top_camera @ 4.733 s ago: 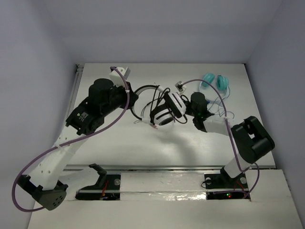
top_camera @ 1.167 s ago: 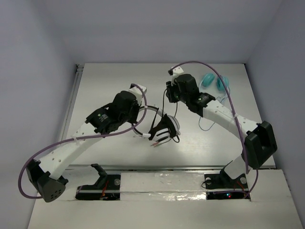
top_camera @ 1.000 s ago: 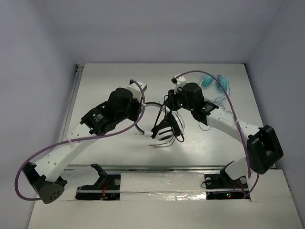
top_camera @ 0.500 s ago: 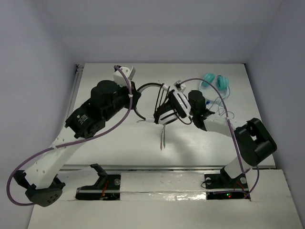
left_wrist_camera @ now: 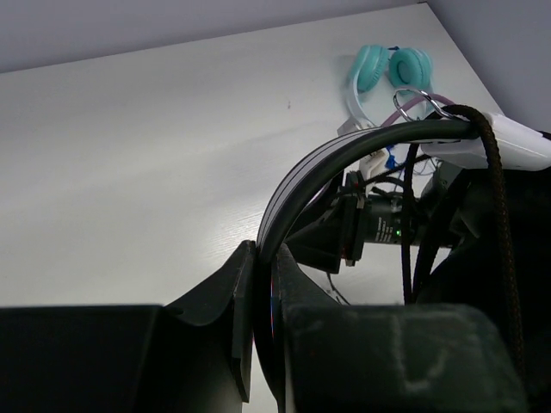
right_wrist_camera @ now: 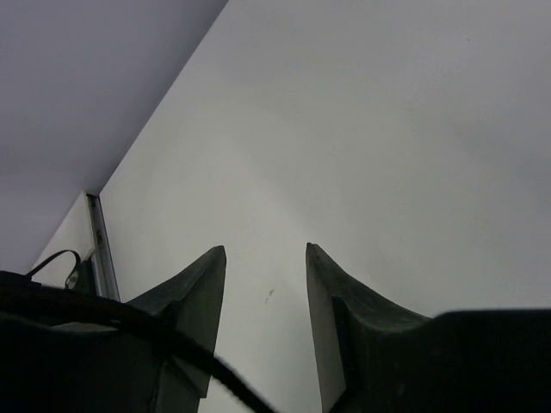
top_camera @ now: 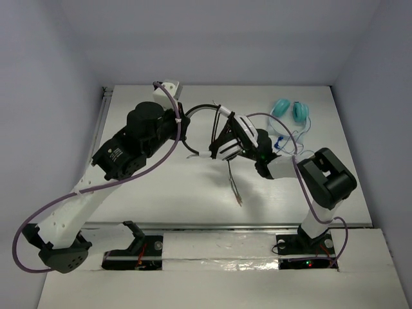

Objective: Wrap the headphones

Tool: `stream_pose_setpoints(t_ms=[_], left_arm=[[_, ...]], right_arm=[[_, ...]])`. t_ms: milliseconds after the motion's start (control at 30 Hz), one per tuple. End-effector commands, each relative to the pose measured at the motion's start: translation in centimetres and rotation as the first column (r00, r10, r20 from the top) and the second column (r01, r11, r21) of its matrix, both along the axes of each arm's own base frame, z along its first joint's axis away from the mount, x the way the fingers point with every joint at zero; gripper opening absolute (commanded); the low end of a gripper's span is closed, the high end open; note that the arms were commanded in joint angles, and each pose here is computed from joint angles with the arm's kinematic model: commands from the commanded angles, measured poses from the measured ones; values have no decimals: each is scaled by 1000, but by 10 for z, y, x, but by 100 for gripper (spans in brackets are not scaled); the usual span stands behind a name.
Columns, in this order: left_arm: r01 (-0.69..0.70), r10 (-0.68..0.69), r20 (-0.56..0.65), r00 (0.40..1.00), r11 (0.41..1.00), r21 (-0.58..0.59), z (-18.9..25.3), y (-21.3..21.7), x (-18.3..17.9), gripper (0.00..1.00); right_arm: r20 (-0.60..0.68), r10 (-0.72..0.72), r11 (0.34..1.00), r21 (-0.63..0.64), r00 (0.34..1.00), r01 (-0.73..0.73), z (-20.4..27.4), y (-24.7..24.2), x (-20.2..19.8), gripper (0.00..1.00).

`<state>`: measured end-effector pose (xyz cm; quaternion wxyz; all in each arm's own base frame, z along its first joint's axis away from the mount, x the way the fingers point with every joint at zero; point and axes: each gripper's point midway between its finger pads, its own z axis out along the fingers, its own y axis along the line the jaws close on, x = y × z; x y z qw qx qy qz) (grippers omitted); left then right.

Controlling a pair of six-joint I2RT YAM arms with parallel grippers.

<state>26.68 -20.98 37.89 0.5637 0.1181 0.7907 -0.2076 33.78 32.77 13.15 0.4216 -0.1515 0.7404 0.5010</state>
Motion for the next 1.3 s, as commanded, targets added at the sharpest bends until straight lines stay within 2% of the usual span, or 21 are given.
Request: stream_pose_setpoints(t_ms=[0, 67, 200, 233, 267, 300, 433, 500, 667, 867, 900, 1133, 1267], left_arm=[[-14, 61, 166, 984, 963, -271, 90, 0, 2, 0], [-20, 68, 165, 984, 961, -276, 90, -1, 4, 0], [-39, 87, 160, 983, 960, -277, 87, -4, 11, 0], [-45, 93, 161, 983, 959, -280, 86, -3, 12, 0], [-57, 103, 155, 983, 960, -276, 82, -3, 14, 0], [-81, 128, 153, 980, 957, -279, 81, -1, 18, 0], [-138, 187, 151, 971, 948, -285, 77, 4, 27, 0], [-187, 240, 154, 958, 937, -295, 77, 9, 37, 0], [-303, 361, 139, 922, 898, -320, 68, 22, 66, 0], [-462, 504, 113, 856, 846, -266, 40, 54, 99, 0], [-503, 541, 110, 834, 827, -250, 33, 63, 104, 0], [-597, 609, 63, 791, 790, -139, -24, 75, 117, 0], [-601, 603, 10, 798, 796, -70, -68, 71, 118, 0]], right_arm=[[23, -43, 998, 39, 999, 42, 3, -2, 6, 50], [15, -49, 998, 36, 999, 49, 0, -4, 5, 52], [15, -67, 997, 32, 998, 67, 1, -6, 7, 50], [16, -66, 997, 33, 998, 65, 2, -6, 6, 25], [13, -65, 997, 34, 998, 64, 2, -6, 5, 14], [6, -68, 997, 44, 998, 67, 4, -7, 4, 9], [-24, -54, 997, 53, 998, 55, 0, -5, -5, 8], [-46, -59, 998, 36, 997, 60, -8, -4, -9, 0], [-104, -3, 1000, -24, 995, 1, -18, 21, -43, 0], [-114, 8, 990, -138, 994, -24, -24, 34, -95, 0], [-120, 7, 990, -142, 993, -24, -23, 34, -102, 0], [-129, 96, 983, -143, 987, -114, 1, 40, -165, 0], [-112, 212, 968, -111, 971, -224, 38, 44, -190, 0]])
